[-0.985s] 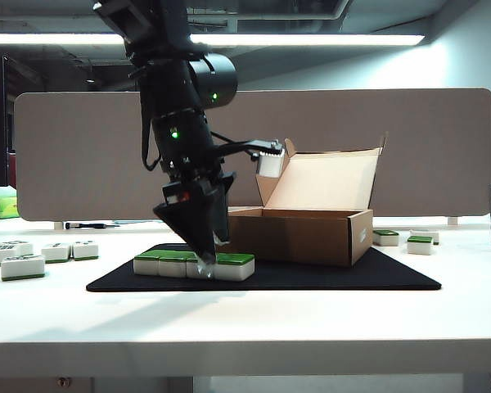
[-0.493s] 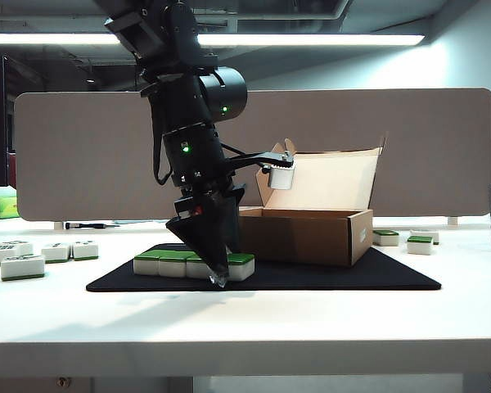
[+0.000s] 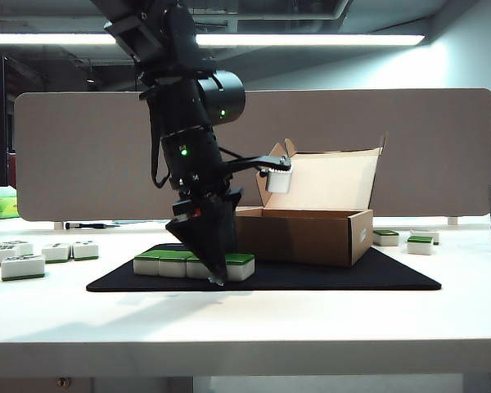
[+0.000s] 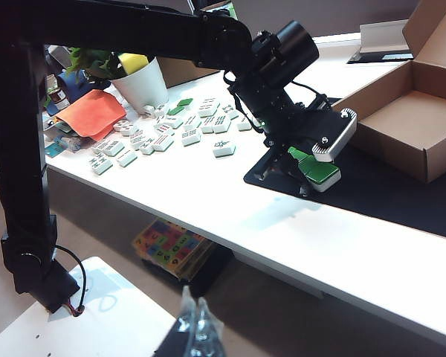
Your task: Pick up four mahjong tiles and put them into the paper box.
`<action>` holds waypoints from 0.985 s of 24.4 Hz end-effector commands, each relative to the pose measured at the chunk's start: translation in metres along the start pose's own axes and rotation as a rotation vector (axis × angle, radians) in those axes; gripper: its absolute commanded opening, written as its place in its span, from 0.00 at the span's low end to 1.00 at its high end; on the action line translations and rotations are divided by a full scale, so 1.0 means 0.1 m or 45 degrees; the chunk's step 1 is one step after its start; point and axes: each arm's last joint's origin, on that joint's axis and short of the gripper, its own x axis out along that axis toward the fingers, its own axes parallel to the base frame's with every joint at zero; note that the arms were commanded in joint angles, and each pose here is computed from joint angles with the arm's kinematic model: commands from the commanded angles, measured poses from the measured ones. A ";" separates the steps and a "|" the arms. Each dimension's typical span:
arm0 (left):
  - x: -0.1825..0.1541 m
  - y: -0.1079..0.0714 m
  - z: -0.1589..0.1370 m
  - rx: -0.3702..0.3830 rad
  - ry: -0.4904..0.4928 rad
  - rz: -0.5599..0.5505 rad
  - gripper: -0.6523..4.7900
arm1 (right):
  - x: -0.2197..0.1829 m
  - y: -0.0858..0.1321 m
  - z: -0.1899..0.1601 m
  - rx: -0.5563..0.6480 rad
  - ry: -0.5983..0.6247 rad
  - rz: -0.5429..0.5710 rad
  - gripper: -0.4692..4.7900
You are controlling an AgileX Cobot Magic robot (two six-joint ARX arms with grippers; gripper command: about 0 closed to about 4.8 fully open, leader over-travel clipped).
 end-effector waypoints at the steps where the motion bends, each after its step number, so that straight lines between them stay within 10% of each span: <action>1: 0.09 -0.01 -0.02 -0.011 0.006 -0.038 0.68 | -0.02 0.02 -0.01 -0.024 -0.023 0.005 0.09; 9: 0.12 0.00 -0.01 -0.010 -0.021 -0.035 0.43 | -0.02 0.02 -0.01 -0.025 -0.024 0.001 0.09; 24: -0.42 0.21 0.25 -0.276 -0.104 0.117 0.39 | -0.02 0.02 -0.01 -0.024 -0.023 0.002 0.09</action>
